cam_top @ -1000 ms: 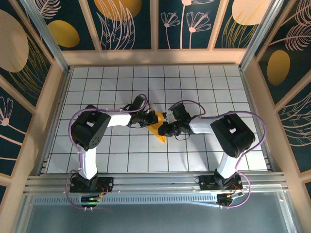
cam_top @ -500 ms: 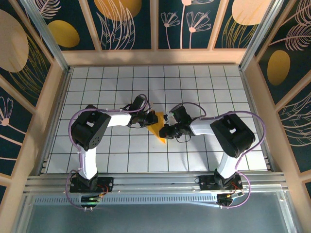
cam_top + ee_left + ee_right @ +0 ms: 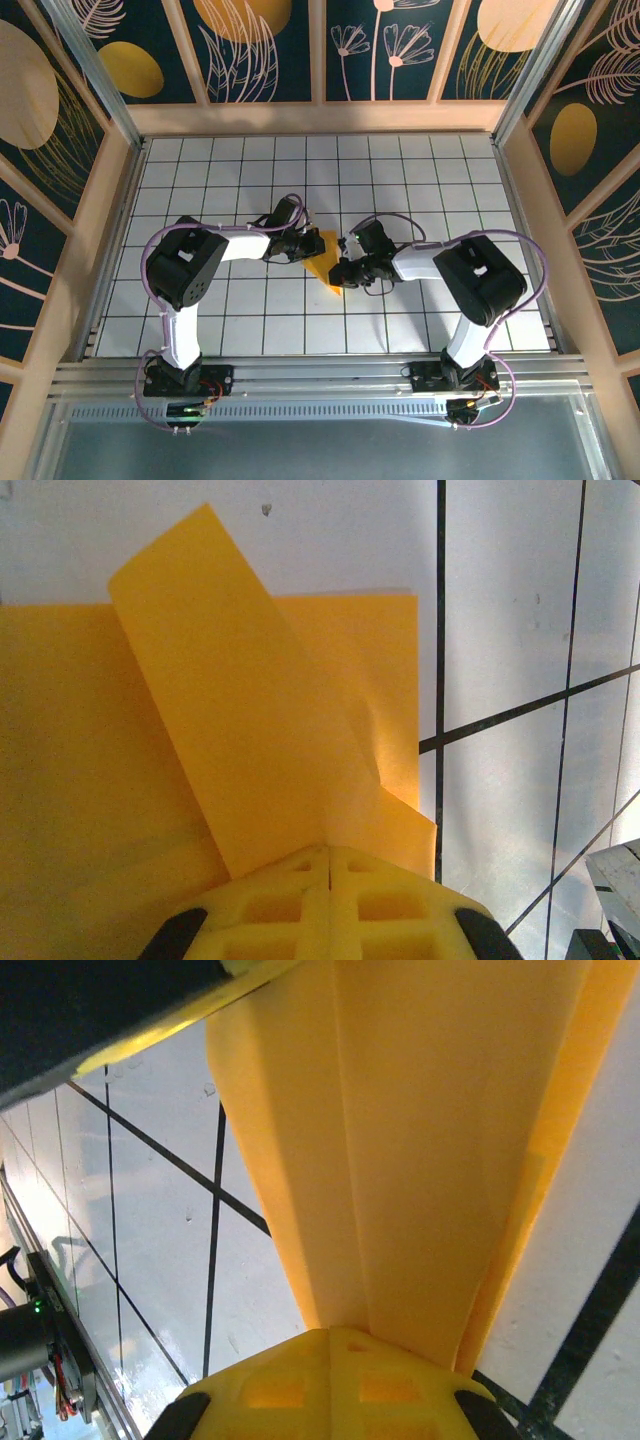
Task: Fold a paper plane with a square sheet of paper (fold left side to right side)
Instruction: Fourth fold the wing at the center of the table.
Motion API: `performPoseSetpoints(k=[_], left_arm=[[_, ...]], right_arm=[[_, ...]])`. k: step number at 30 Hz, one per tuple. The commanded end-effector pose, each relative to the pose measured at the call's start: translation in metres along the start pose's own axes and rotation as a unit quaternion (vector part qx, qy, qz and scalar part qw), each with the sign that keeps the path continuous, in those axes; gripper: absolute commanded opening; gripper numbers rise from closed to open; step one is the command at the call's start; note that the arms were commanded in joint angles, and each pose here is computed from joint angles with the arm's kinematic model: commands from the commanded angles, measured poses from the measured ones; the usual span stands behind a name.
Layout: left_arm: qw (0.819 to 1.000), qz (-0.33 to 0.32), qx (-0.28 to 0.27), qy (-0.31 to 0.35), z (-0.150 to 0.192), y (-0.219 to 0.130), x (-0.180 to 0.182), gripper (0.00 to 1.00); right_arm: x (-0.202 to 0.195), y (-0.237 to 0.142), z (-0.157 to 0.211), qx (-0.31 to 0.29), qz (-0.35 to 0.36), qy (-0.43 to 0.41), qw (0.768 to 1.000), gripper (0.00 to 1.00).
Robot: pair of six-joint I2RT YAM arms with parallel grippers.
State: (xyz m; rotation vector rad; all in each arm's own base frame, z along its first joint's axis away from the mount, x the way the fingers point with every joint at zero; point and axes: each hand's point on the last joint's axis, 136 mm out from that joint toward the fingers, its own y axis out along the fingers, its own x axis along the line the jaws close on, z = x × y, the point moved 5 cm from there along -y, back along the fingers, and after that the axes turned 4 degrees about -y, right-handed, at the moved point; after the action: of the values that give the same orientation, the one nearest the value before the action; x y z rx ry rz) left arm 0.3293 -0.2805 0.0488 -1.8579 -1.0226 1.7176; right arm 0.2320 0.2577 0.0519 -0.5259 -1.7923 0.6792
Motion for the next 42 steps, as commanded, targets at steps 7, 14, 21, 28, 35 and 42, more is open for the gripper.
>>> performPoseSetpoints(k=[7,14,21,28,35,42], left_arm=[[0.996,-0.088,0.022,-0.022,0.017,0.006,0.040,0.00],[0.995,-0.090,0.022,-0.022,0.017,0.006,0.041,0.00],[0.995,-0.091,0.021,-0.022,0.016,0.006,0.041,0.00],[0.995,-0.093,0.022,-0.022,0.016,0.007,0.042,0.00],[0.995,-0.093,0.021,-0.021,0.015,0.006,0.041,0.00],[0.995,-0.093,0.021,-0.020,0.015,0.006,0.041,0.00]], right_arm=[[-0.007,-0.004,0.031,0.043,0.020,0.018,0.999,0.00],[-0.008,-0.005,0.038,0.051,0.021,0.021,0.998,0.00],[-0.008,-0.005,0.044,0.060,0.023,0.021,0.998,0.00],[-0.009,-0.007,0.049,0.064,0.026,0.023,0.997,0.00],[-0.010,-0.009,0.053,0.068,0.027,0.026,0.997,0.00],[-0.009,-0.008,0.058,0.075,0.022,0.028,0.997,0.00]])
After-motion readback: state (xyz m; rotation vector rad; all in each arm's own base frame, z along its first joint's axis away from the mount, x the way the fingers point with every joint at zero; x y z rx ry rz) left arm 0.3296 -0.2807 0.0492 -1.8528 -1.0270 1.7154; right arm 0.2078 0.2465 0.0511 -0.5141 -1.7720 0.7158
